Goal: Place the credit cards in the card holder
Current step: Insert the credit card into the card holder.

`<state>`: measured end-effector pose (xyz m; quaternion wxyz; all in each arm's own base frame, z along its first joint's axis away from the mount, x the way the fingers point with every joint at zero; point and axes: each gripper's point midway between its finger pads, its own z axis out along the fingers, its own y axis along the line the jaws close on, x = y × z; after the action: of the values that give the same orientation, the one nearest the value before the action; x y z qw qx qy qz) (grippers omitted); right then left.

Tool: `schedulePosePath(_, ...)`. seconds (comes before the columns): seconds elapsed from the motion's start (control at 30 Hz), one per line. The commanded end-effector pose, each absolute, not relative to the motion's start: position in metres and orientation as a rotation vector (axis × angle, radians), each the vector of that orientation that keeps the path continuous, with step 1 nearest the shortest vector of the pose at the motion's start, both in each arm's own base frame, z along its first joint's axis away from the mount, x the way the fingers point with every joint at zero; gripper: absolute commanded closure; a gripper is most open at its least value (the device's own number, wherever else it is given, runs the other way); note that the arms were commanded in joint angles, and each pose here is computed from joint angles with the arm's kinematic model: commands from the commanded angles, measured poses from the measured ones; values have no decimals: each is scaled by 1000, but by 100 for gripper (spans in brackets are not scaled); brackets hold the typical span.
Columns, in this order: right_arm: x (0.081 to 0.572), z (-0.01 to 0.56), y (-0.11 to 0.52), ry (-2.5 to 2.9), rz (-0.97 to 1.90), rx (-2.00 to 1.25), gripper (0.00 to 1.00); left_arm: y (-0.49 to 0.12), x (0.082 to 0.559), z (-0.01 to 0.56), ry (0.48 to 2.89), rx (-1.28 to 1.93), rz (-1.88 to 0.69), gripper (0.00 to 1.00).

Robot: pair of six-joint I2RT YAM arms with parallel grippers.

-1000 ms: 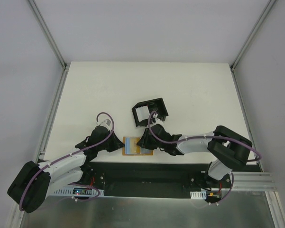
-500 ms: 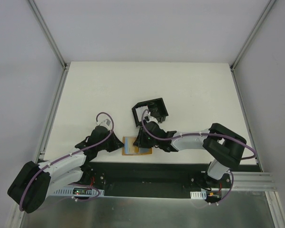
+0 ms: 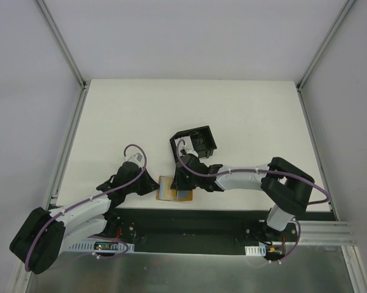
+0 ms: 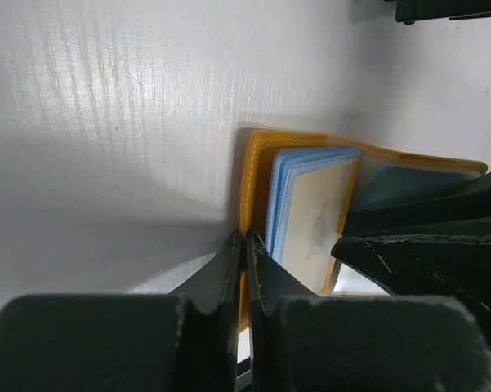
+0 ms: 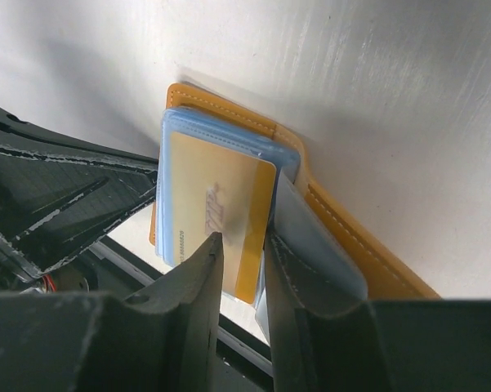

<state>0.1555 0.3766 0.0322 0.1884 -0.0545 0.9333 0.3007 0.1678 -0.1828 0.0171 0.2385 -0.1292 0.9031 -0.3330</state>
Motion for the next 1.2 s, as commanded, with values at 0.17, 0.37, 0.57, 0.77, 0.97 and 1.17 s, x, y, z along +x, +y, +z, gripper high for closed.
schedulePosePath(0.17,135,60,417,2679,1103,-165,73,-182,164,17,2497,-362,-915,100)
schedulePosePath(0.37,137,66,429,2636,1215,-147,73,-182,163,17,2494,-367,-924,100)
schedulePosePath(0.57,141,62,428,2632,1261,-81,78,-183,162,17,2496,-363,-928,100)
schedulePosePath(0.77,155,56,390,2611,1064,-49,73,-181,161,18,2480,-367,-930,100)
schedulePosePath(0.97,158,52,368,2602,980,-58,69,-181,163,27,2434,-389,-959,100)
schedulePosePath(1.17,150,59,389,2620,1094,-109,69,-182,163,29,2426,-407,-974,100)
